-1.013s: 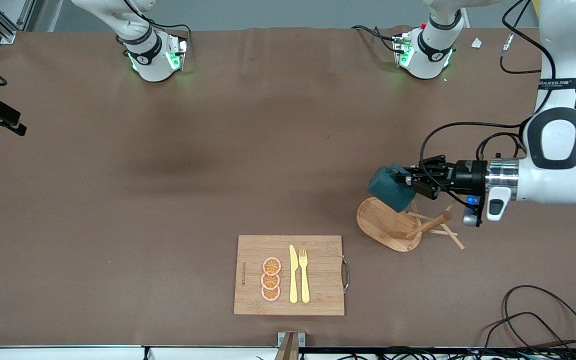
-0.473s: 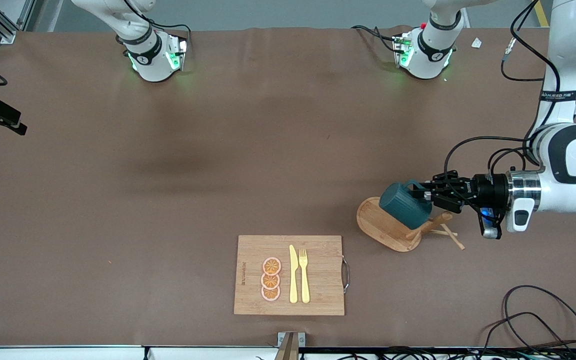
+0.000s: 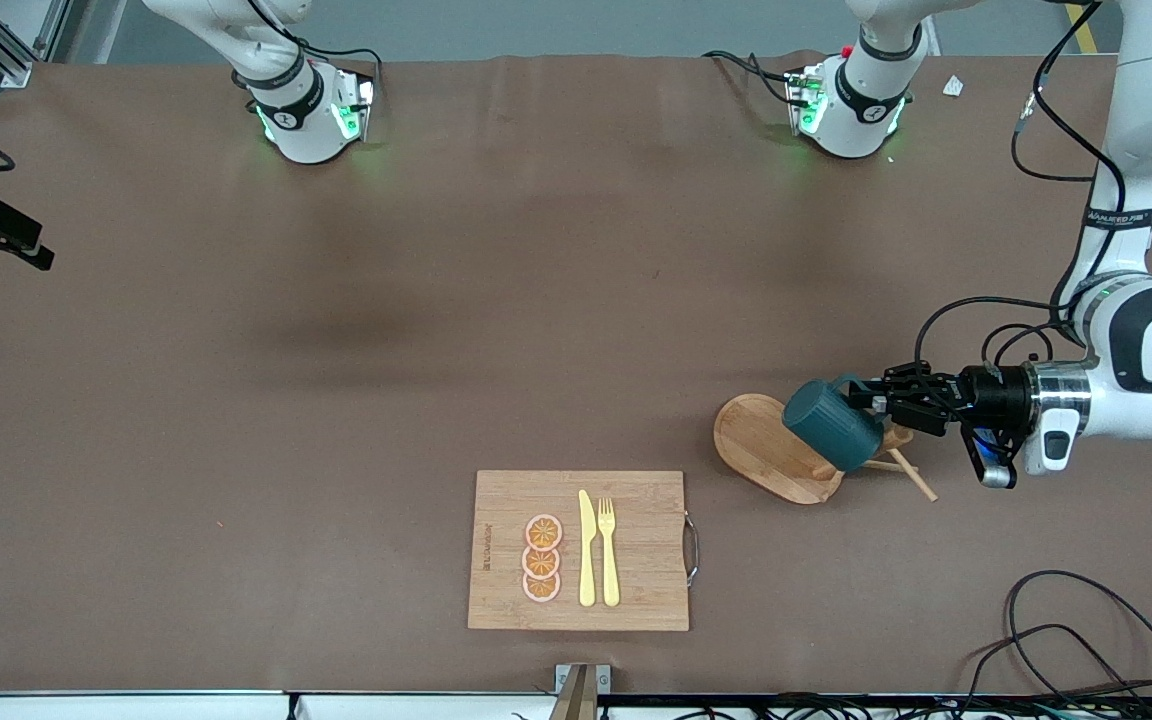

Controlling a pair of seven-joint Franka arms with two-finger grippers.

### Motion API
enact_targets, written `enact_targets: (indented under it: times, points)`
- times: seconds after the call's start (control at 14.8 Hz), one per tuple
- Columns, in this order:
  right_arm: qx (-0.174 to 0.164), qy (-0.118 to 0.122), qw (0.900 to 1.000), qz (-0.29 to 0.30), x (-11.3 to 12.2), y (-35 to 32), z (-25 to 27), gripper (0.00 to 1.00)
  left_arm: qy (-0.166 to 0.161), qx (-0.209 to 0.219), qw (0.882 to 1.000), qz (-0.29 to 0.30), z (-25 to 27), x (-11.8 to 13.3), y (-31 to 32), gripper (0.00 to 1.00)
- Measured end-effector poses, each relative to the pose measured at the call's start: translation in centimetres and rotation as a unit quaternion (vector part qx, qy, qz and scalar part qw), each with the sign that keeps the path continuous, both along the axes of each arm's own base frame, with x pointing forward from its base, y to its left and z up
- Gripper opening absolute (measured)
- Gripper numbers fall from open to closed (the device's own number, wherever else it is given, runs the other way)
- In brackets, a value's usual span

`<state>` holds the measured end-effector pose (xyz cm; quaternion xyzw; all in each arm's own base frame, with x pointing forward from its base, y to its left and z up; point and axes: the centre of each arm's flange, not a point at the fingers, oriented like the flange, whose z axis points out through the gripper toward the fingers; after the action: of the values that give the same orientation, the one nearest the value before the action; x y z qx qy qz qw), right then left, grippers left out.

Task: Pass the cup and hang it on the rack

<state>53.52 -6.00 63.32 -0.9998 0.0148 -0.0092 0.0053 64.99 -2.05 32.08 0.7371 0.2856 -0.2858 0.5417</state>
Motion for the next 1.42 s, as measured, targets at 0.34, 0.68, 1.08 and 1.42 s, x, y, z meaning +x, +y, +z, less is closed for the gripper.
enact_targets:
  times: [0.34,0.68,1.08,1.42]
  points:
    - [0.0,0.0,1.0,0.0,0.0,0.0,0.0,1.0,-0.003,-0.004,1.0,-0.001,0.2,0.2,-0.3,0.3]
    - [0.0,0.0,1.0,0.0,0.0,0.0,0.0,1.0,-0.007,0.001,1.0,0.005,2.1,0.6,0.0,0.78]
    - [0.0,0.0,1.0,0.0,0.0,0.0,0.0,1.0,-0.008,0.114,0.993,-0.008,11.6,-0.9,2.3,1.0]
    - [-0.001,0.0,1.0,-0.001,0.0,-0.1,0.0,1.0,-0.106,0.325,0.933,-0.111,20.0,-2.2,1.8,1.0]
